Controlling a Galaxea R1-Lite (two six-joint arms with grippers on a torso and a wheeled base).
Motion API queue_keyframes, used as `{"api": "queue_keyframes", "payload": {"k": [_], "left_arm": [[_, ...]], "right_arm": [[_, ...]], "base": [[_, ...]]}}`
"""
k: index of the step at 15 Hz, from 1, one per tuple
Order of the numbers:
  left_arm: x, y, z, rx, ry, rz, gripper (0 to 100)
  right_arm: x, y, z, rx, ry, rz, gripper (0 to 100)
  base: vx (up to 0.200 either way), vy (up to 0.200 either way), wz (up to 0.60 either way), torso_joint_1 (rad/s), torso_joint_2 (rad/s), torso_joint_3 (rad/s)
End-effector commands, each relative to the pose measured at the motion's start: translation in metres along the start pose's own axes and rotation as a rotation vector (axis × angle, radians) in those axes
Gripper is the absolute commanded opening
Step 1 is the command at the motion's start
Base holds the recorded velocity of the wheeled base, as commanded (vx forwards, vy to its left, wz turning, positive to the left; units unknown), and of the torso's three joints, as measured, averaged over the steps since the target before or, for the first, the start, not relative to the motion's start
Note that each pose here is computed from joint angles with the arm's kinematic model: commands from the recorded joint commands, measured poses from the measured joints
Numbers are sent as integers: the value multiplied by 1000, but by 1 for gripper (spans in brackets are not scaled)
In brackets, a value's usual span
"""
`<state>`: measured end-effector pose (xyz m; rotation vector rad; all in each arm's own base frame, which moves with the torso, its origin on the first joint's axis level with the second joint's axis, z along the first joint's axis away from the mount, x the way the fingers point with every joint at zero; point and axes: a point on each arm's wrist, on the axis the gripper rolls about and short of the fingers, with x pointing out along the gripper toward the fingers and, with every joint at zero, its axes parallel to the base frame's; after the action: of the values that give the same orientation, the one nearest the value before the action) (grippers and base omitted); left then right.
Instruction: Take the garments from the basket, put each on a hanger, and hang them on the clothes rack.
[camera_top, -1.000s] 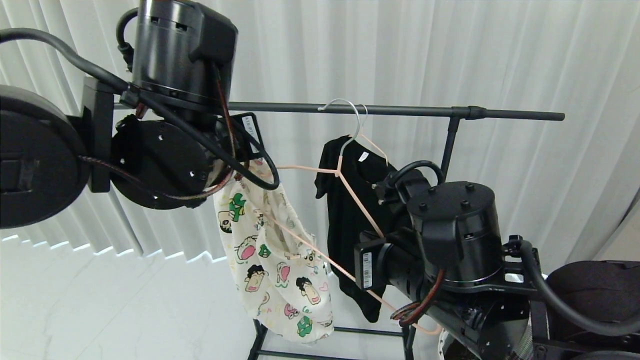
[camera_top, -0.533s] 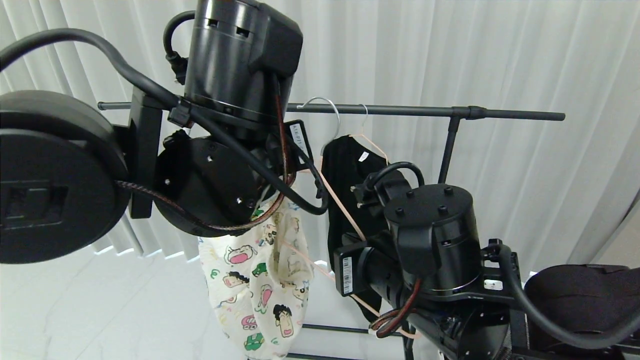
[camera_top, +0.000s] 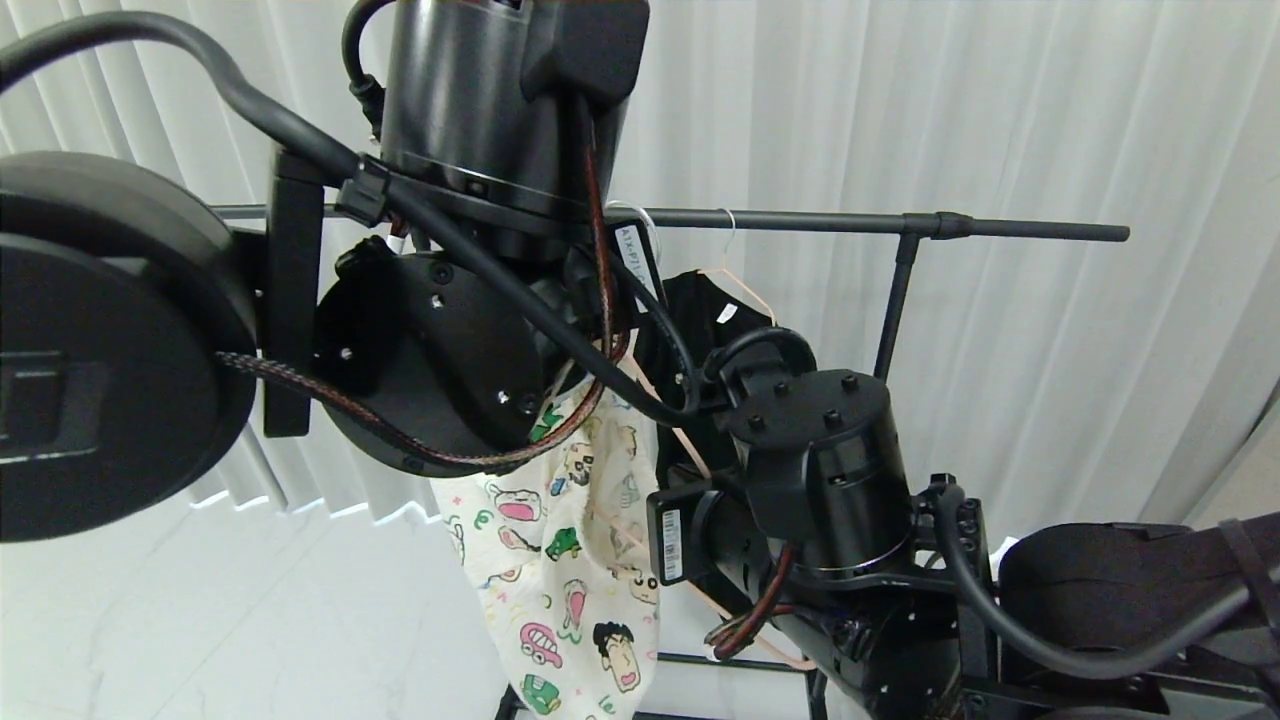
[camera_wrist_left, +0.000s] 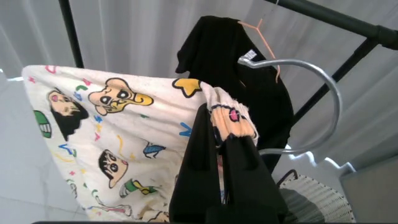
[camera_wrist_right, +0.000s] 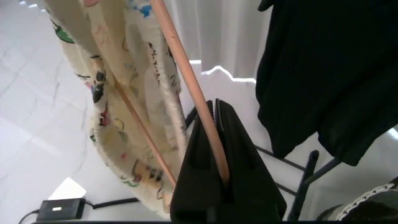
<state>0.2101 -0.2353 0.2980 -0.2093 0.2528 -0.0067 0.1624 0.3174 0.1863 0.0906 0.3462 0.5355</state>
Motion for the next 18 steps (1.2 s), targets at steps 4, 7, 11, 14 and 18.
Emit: {"api": "queue_keyframes", "payload": {"k": [4,7,11,14,18], "left_arm": [[-5,13,0,36,47,2,0],[-9,15,4,28,46,-16,100],[-19,25,7,59,61,-54,100],[-26,44,9,167,61,-42,100],[-60,80,9,243,100,-202,100]], "right_arm": [[2,-6,2,3,-16,-53,0],[2,-6,3,8,-32,-64,0],[3,-9,9,27,-84,-101,0],[2,-13,14,30,-104,-111,0],[-7,-23,11,-16,-112,-121,0]], "base": [[0,0,0,0,0,0],[0,0,0,0,0,0],[0,0,0,0,0,0],[0,0,0,0,0,0],[0,0,0,0,0,0]]}}
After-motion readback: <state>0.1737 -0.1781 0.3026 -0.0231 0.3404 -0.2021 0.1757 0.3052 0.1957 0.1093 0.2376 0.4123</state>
